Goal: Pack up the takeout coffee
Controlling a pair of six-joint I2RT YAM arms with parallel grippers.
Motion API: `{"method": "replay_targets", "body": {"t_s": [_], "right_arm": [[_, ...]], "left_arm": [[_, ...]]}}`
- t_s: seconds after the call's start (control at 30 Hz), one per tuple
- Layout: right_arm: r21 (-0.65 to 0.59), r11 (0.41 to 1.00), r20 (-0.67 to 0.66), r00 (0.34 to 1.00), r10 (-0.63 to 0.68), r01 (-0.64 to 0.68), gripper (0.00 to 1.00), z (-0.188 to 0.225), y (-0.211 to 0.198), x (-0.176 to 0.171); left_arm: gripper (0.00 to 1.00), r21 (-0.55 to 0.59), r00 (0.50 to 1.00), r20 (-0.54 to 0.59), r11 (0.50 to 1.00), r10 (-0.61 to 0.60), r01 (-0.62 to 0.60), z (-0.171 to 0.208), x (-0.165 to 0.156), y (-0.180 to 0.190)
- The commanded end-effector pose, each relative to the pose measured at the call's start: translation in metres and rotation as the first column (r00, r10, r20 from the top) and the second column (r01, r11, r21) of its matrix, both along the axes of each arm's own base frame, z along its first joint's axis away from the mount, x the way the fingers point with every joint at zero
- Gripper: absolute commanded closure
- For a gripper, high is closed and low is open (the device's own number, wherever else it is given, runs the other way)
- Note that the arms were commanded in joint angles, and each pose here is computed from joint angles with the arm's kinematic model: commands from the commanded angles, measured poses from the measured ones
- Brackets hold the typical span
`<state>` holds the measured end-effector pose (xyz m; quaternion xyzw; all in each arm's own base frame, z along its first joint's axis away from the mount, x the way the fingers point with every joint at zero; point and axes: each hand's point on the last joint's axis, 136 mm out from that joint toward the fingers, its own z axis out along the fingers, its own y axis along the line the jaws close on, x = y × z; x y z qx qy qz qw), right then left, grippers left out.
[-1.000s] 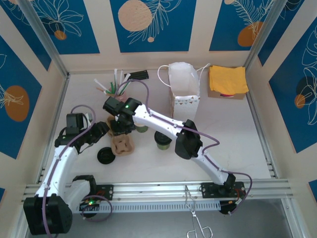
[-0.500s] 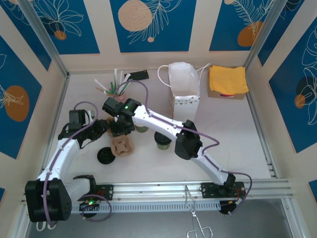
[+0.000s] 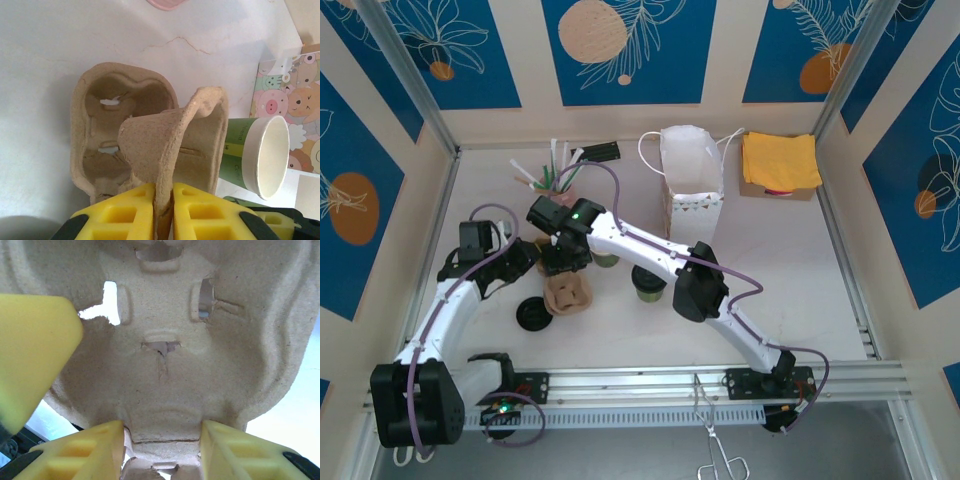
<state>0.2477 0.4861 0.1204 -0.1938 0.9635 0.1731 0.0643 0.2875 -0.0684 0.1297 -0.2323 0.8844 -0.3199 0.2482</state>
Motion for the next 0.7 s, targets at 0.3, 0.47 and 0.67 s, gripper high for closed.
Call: {"method": "replay_targets", "body": {"t_s": [0.3,0.47,0.67], "right_arm": [[0.1,0.995,-0.007,1.0,-0.021,0.022,0.56,0.0301,0.002,-0.0037],[0.102,0.994,-0.017,1.0,-0.025,0.027,0.54,0.029,-0.0001,-0.0064],[0.107,0.994,-0.029,0.999,-0.028,0.031,0.54,0.0253,0.0016,-0.0063]], "left_arm": [[0.84,-0.027,1.0,0.019,1.0,-0.005,0.005,0.0086,0.0006,-0.0022],[0.84,-0.034,1.0,0.016,0.999,-0.006,0.006,0.0077,0.0009,-0.0032],[0.85,-0.039,1.0,0.018,0.999,-0.008,0.009,0.0084,0.001,-0.004]]}}
